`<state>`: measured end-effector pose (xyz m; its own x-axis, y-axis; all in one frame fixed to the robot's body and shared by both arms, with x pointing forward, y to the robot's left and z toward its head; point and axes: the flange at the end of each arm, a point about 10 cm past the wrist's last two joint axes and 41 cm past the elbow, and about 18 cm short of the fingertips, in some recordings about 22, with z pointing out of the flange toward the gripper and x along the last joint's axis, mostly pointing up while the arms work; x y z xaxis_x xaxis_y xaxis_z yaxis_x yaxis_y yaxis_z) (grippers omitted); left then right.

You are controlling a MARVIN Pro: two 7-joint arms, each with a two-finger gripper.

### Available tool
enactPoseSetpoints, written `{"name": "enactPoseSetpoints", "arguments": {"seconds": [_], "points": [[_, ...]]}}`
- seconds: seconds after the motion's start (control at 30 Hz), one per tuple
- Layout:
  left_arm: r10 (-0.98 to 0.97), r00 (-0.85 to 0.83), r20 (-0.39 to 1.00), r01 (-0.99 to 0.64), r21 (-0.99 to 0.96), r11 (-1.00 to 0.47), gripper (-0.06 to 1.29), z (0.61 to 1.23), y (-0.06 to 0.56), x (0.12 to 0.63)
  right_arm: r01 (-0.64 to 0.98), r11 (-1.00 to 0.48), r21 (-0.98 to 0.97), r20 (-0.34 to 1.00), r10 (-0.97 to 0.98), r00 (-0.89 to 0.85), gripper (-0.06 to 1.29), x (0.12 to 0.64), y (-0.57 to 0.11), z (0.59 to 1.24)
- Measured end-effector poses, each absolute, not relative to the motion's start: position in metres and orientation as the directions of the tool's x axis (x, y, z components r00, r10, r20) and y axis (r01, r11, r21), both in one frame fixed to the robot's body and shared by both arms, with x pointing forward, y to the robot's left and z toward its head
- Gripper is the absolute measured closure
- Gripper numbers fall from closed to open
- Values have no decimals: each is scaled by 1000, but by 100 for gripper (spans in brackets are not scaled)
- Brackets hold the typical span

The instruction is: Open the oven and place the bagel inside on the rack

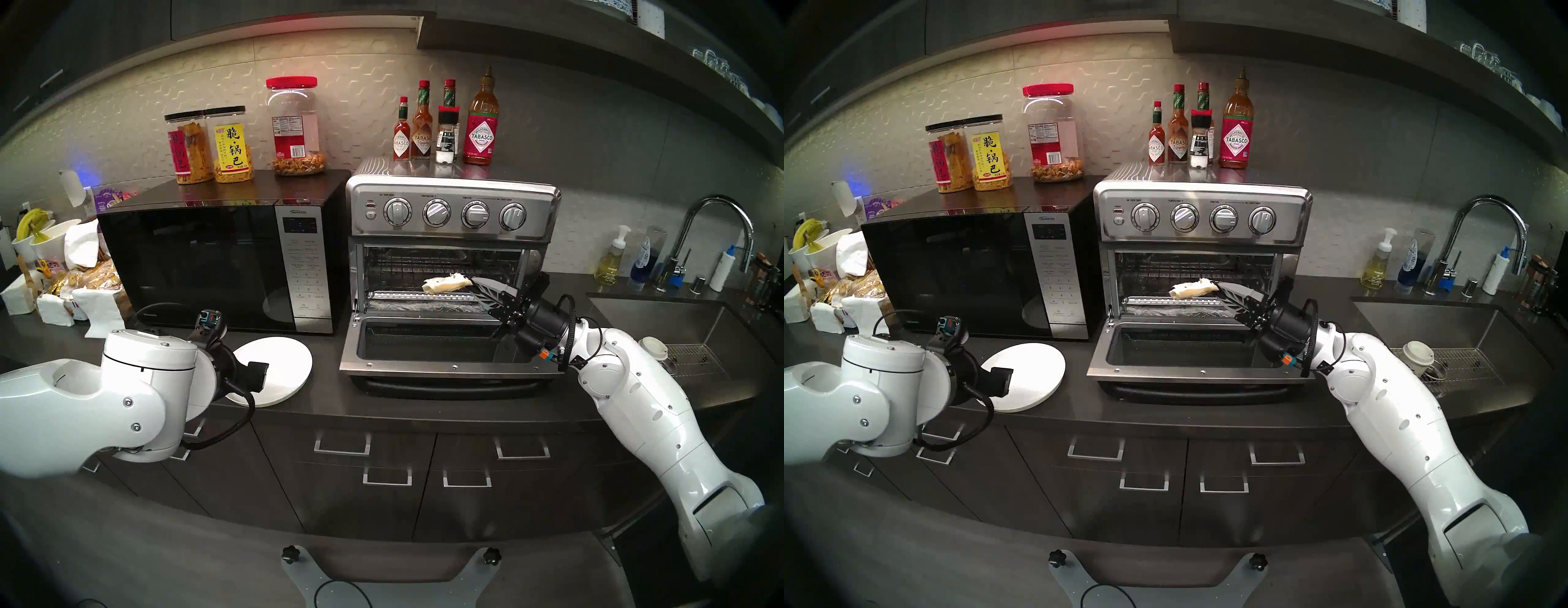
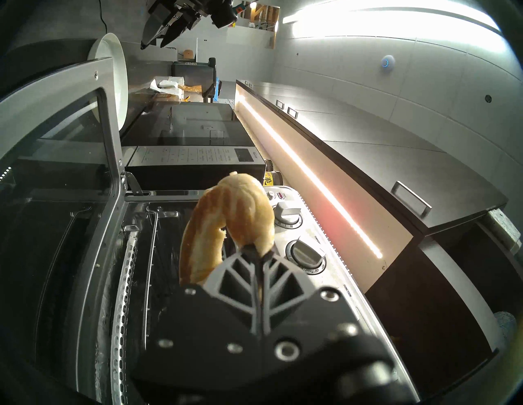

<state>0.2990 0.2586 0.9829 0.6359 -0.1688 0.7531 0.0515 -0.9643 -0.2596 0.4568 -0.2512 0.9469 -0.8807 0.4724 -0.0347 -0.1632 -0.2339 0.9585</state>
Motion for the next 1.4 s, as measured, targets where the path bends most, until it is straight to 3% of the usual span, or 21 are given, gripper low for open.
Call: {"name": "enactPoseSetpoints", "arguments": {"seconds": [1.4], "points": [[-178, 597, 783, 55, -261, -964, 0, 978, 261, 298, -141, -129, 982, -47, 555, -831, 125, 503, -240, 932]]}}
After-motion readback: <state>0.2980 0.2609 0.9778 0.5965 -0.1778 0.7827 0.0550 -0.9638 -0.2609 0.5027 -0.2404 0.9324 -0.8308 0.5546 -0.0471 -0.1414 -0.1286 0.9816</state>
